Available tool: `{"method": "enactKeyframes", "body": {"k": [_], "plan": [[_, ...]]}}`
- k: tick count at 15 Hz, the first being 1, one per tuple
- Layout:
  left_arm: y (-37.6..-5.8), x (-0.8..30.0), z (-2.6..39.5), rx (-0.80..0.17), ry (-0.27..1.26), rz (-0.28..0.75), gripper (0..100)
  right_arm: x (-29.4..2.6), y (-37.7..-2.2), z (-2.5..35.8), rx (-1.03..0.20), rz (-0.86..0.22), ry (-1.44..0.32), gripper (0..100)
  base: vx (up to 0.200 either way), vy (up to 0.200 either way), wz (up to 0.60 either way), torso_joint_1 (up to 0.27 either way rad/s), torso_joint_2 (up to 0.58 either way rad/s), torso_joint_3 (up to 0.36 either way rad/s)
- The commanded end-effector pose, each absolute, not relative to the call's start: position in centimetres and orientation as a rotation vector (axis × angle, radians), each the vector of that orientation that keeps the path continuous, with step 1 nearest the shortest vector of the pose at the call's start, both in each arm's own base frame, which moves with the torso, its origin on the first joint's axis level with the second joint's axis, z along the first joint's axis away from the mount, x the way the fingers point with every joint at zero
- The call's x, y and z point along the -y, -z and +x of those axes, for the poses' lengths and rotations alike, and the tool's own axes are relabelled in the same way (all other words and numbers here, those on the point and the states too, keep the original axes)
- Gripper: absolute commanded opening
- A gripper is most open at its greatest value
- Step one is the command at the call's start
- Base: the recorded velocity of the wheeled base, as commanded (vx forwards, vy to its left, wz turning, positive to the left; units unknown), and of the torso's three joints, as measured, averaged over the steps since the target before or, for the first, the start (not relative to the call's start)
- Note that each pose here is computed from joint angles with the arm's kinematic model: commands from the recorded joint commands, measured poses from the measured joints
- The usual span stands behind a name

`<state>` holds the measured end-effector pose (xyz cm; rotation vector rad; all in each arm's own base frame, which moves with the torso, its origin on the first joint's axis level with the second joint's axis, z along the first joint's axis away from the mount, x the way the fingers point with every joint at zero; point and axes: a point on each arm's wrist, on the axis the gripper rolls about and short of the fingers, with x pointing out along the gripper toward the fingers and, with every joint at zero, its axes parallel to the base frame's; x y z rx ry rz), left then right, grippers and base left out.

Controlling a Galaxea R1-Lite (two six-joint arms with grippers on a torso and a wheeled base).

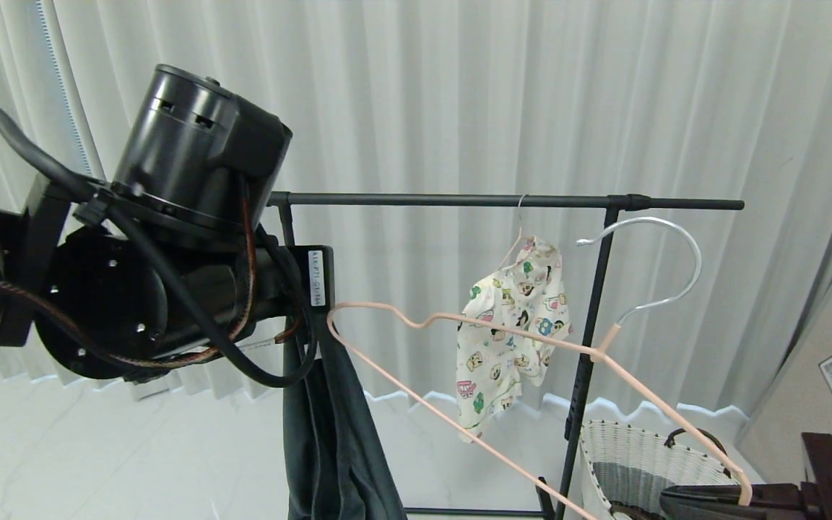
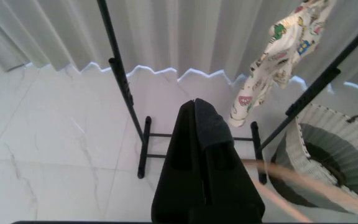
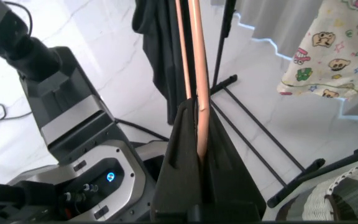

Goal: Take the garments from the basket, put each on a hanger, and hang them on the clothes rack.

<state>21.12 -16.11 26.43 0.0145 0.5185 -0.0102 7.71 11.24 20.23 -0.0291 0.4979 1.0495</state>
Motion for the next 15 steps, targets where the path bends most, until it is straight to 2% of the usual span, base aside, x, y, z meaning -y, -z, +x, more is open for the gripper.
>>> {"method": "enactKeyframes", "body": {"k": [1, 15], "plan": [[-26.0, 16.4, 21.6, -0.528, 0.002, 0.024, 0, -11.6, -20.0, 7.9, -0.513, -0.036, -1.051, 0, 0.000, 0.000, 0.00, 0.000, 0.00, 0.000], [-26.3, 16.9, 22.1, -0.510, -0.020, 0.010, 0, -12.9, -20.2, 8.6, -0.520, -0.040, -1.060, 0, 0.000, 0.000, 0.00, 0.000, 0.00, 0.000]]}}
